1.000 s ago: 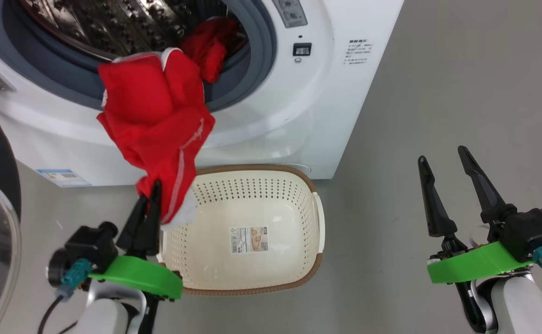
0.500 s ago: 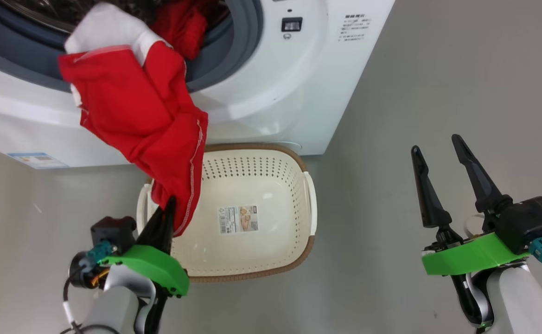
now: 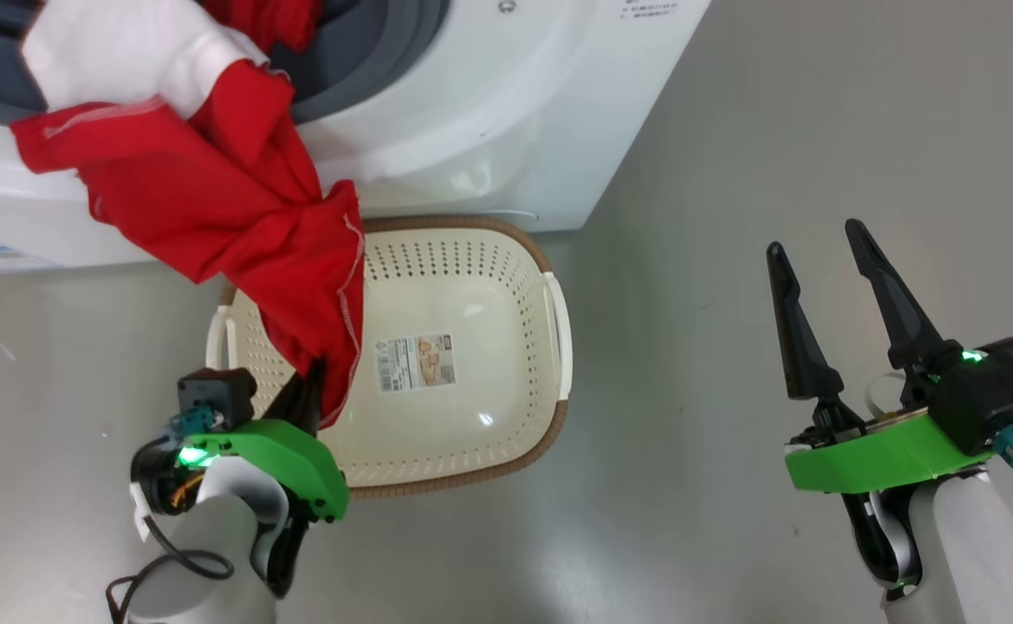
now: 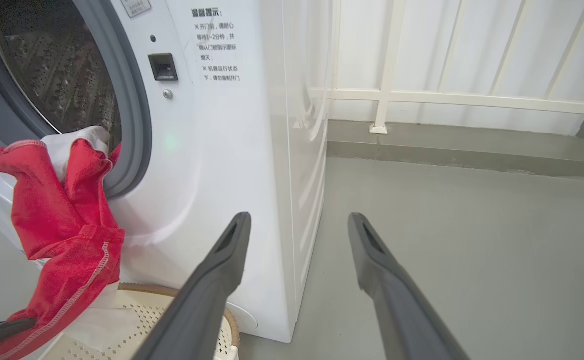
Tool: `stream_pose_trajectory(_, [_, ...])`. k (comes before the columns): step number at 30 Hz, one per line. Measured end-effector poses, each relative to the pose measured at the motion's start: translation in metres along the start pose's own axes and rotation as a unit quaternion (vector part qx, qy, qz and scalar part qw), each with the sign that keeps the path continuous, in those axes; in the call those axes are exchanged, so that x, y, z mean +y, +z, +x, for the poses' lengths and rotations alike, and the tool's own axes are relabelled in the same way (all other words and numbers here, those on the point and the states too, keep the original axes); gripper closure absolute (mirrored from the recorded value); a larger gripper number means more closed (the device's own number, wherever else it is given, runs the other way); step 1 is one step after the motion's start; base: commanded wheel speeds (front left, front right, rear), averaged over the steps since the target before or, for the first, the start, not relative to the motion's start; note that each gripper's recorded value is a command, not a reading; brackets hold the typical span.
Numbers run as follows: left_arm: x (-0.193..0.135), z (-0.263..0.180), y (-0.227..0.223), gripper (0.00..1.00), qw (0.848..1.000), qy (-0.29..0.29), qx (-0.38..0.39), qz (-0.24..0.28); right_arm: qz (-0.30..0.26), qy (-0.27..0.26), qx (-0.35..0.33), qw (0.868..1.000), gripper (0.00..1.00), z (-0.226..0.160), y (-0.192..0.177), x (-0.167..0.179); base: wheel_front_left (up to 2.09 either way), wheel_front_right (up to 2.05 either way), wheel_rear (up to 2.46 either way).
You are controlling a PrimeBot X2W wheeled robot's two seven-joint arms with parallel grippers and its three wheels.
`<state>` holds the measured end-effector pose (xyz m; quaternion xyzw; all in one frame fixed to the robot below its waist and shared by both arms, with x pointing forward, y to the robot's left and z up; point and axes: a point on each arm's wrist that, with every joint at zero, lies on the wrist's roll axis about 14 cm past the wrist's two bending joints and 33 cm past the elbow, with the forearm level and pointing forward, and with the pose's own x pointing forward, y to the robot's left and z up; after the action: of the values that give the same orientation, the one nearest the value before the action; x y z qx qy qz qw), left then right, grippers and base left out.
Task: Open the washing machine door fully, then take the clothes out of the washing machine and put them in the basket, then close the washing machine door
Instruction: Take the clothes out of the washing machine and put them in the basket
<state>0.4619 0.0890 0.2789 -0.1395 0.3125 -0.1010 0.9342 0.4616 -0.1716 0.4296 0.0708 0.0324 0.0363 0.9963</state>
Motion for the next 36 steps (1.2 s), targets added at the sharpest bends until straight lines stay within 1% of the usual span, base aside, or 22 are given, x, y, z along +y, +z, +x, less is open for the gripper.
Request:
stream_pose_trajectory(7, [0.007,0.017,-0.027,1.00,0.999,0.010,0.046,-0.014,-0.002,0.000,0.012,1.000,0.00,0.010,-0.014,-0.003,0.00,0.00,0.00])
stream_pose_trajectory(12, [0.003,0.030,-0.040,1.00,0.998,0.004,0.067,-0.022,-0.004,-0.004,0.023,1.000,0.00,0.014,-0.025,-0.007,0.00,0.00,0.00])
stream_pose_trajectory(16, [0.001,0.033,-0.055,1.00,0.996,0.001,0.086,-0.027,-0.006,-0.009,0.033,0.999,0.00,0.014,-0.033,-0.012,0.00,0.00,0.00])
stream_pose_trajectory(20, [0.005,0.034,-0.067,1.00,0.994,0.007,0.104,-0.034,-0.006,-0.013,0.040,0.999,0.00,0.012,-0.038,-0.015,0.00,0.00,0.00])
stream_pose_trajectory(26, [0.007,0.042,-0.070,1.00,0.993,0.010,0.108,-0.046,-0.007,-0.015,0.045,0.999,0.00,0.015,-0.044,-0.018,0.00,0.00,0.00])
stream_pose_trajectory(32, [0.015,0.051,-0.062,1.00,0.994,0.017,0.097,-0.051,-0.005,-0.016,0.051,0.999,0.00,0.017,-0.050,-0.019,0.00,0.00,0.00])
stream_pose_trajectory(33, [0.016,0.051,-0.061,0.99,0.994,0.018,0.096,-0.050,-0.005,-0.016,0.052,0.999,0.00,0.016,-0.050,-0.019,0.00,0.00,0.00])
stream_pose_trajectory(34, [0.016,0.052,-0.058,0.73,0.994,0.018,0.093,-0.048,-0.005,-0.016,0.052,0.999,0.00,0.016,-0.050,-0.019,0.00,0.00,0.00])
stream_pose_trajectory(35, [0.015,0.052,-0.056,0.17,0.995,0.016,0.089,-0.043,-0.004,-0.016,0.052,0.998,0.00,0.016,-0.050,-0.018,0.00,0.00,0.00])
stream_pose_trajectory(36, [0.015,0.052,-0.054,0.00,0.995,0.013,0.086,-0.038,-0.003,-0.016,0.052,0.999,0.00,0.016,-0.050,-0.018,0.00,0.00,0.00])
